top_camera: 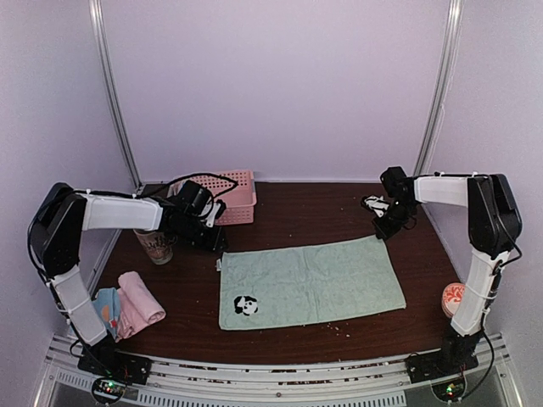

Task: Roll the towels
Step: Pick up the towel from the center of the board.

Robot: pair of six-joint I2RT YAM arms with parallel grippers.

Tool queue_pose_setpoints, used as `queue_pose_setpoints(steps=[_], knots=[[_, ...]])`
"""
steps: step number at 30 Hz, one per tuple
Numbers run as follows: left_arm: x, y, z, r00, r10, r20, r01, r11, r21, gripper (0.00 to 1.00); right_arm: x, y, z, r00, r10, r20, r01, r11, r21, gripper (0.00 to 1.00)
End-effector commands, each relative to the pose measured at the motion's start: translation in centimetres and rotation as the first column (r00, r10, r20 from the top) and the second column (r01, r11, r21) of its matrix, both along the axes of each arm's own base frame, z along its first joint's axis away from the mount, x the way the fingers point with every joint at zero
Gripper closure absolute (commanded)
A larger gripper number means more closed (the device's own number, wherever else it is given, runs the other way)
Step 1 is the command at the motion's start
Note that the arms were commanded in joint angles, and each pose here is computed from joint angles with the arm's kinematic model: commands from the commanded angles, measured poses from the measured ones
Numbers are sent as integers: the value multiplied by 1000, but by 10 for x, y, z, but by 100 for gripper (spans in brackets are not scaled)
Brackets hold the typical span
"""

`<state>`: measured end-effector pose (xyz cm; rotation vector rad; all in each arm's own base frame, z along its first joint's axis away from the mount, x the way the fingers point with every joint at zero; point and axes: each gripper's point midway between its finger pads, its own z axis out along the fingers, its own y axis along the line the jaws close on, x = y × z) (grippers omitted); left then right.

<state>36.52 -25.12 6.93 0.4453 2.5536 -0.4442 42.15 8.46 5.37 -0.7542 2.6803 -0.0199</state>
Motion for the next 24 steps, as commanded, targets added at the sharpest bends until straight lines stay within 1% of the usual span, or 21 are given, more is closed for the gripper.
queue_pose_setpoints(steps=[1, 7, 12, 15, 19, 24], knots=[[-1, -10, -13, 999, -25, -37, 24, 999, -27, 59, -1, -1, -8, 1000, 3, -15, -3, 1000, -2, 100], [2, -7, -33, 996, 14, -86, -13, 1000, 9, 63, -1, 0, -7, 1000, 2, -16, -2, 1000, 6, 100], [11, -7, -40, 995, 47, -90, -45, 999, 22, 65, -2, 1, -10, 1000, 4, -27, -3, 1000, 8, 100], [16, -7, -43, 993, 60, -101, -60, 998, 9, 66, -3, 1, -11, 1000, 4, -30, -4, 1000, 11, 100], [15, -12, -46, 991, 48, -125, -52, 998, -28, 73, -4, 1, -12, 999, 3, -33, -3, 1000, 11, 100], [12, -12, -44, 990, 43, -134, -48, 998, -40, 81, -4, 1, -13, 999, 3, -35, -2, 1000, 12, 100]])
